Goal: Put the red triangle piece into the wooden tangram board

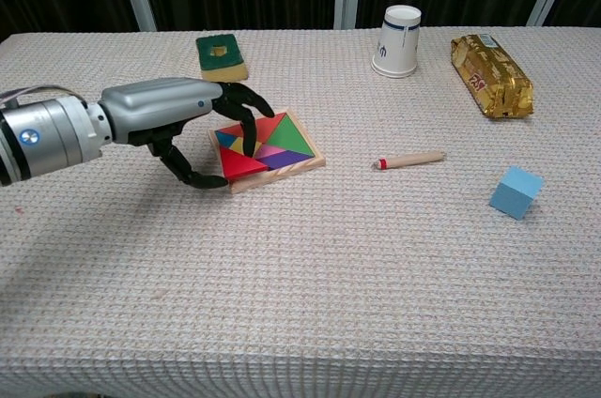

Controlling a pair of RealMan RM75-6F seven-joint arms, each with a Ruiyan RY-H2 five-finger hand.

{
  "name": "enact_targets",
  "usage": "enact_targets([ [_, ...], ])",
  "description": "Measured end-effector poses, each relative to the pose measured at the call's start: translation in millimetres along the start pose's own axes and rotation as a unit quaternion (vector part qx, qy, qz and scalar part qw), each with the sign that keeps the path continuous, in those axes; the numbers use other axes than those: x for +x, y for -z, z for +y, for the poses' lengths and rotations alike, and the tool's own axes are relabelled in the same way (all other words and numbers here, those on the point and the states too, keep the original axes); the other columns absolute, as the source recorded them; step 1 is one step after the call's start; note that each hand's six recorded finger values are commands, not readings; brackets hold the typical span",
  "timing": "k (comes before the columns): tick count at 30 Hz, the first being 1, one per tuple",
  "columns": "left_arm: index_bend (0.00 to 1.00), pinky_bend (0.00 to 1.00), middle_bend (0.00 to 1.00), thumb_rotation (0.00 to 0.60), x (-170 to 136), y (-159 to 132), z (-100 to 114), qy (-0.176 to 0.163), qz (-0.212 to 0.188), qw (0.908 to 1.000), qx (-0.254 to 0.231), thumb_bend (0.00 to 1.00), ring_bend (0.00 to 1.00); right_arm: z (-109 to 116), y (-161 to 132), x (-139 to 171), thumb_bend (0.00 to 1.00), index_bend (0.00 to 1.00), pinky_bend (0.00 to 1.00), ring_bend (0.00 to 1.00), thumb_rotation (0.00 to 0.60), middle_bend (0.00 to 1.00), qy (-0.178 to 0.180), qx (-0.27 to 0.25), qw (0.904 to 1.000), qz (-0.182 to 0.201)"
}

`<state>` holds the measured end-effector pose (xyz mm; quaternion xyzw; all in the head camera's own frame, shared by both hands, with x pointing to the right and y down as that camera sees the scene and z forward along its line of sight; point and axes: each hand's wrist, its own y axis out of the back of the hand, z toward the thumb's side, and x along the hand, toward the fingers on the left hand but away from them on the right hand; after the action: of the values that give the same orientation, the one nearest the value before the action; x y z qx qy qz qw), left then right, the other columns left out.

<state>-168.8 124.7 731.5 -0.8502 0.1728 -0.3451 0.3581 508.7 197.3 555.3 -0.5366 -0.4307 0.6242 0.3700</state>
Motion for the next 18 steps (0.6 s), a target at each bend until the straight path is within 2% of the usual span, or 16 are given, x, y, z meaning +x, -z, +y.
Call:
enact_targets([
  [18, 0.46, 0.00, 0.11, 0.600, 11.7, 0.6, 0.6, 0.004, -0.007, 0.9998, 0.019, 0.28, 0.00, -4.1, 0.5, 0.1, 0.37, 0.00, 0.00, 0.00, 0.600, 0.00, -0.005, 0.000, 1.0000, 0.000],
])
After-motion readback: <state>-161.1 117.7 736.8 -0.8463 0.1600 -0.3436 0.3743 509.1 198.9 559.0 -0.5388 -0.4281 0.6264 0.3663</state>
